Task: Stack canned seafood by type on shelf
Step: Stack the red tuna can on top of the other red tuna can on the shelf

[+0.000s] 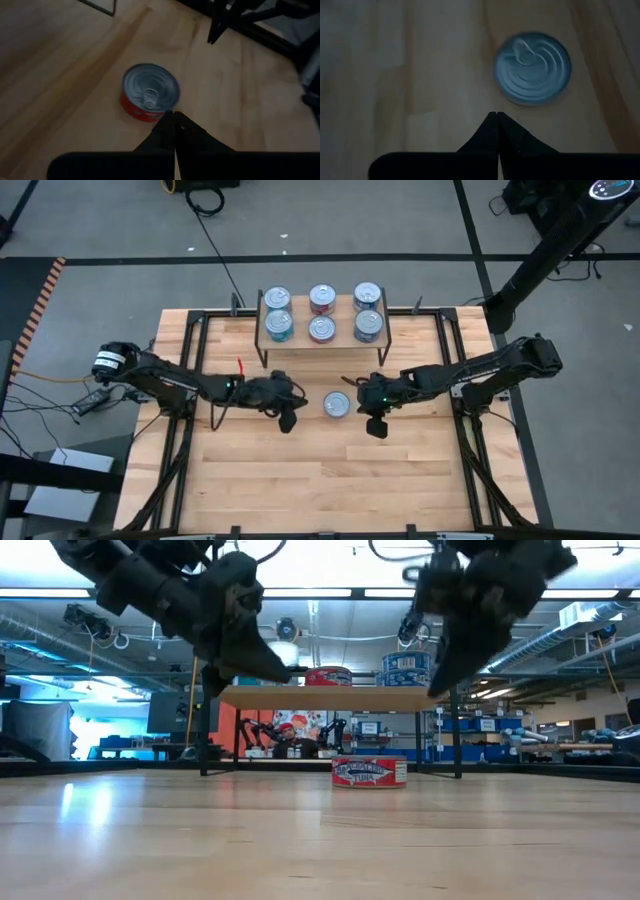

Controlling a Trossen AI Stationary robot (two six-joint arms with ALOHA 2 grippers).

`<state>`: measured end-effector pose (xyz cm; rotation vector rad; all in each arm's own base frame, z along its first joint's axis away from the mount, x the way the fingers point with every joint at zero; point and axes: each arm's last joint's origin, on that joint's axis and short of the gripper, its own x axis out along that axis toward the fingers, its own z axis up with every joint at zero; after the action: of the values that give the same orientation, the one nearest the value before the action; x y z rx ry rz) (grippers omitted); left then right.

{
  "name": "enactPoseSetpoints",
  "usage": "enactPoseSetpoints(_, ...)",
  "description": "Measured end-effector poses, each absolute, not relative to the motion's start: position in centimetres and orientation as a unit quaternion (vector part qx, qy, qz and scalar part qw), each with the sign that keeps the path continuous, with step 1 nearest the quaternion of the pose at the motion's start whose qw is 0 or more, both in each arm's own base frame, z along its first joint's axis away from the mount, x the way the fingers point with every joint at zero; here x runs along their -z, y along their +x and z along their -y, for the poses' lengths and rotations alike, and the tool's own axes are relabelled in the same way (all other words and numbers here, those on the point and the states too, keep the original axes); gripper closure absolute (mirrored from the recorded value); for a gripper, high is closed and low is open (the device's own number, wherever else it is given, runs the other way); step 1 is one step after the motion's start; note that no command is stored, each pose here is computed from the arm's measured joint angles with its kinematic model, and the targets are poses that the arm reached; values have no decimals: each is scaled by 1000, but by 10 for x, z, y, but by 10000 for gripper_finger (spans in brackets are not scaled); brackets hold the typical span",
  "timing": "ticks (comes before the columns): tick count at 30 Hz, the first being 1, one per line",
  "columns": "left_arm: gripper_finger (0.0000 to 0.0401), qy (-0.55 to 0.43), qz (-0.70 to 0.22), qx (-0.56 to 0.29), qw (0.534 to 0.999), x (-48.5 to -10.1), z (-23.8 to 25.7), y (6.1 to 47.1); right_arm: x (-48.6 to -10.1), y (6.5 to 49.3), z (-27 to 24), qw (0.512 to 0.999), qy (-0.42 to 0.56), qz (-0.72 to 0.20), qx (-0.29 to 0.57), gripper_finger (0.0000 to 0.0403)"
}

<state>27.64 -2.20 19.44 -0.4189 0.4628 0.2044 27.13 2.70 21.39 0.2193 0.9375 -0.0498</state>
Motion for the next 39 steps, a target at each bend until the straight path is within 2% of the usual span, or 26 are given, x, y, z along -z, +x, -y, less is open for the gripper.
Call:
enactPoseSetpoints(12,400,-208,-243,-121,940,-158,31,294,-154,263,-17,890,162,-394,161,398)
enactPoseSetpoints(21,400,-222,-261,-125,931,-129,39,304,-113,276,-21,873,186,-417,172,398)
enactPoseSetpoints(31,400,-226,-258,-134,930,-120,43,307,-117,292,-47,908,204,-361,57,398)
enactPoseSetpoints(34,400,-226,-253,-165,926,-119,41,306,-122,289,-49,908,205,-359,73,398)
enactPoseSetpoints(39,400,-226,-234,-244,914,-117,36,303,-123,283,-40,898,202,-359,158,398)
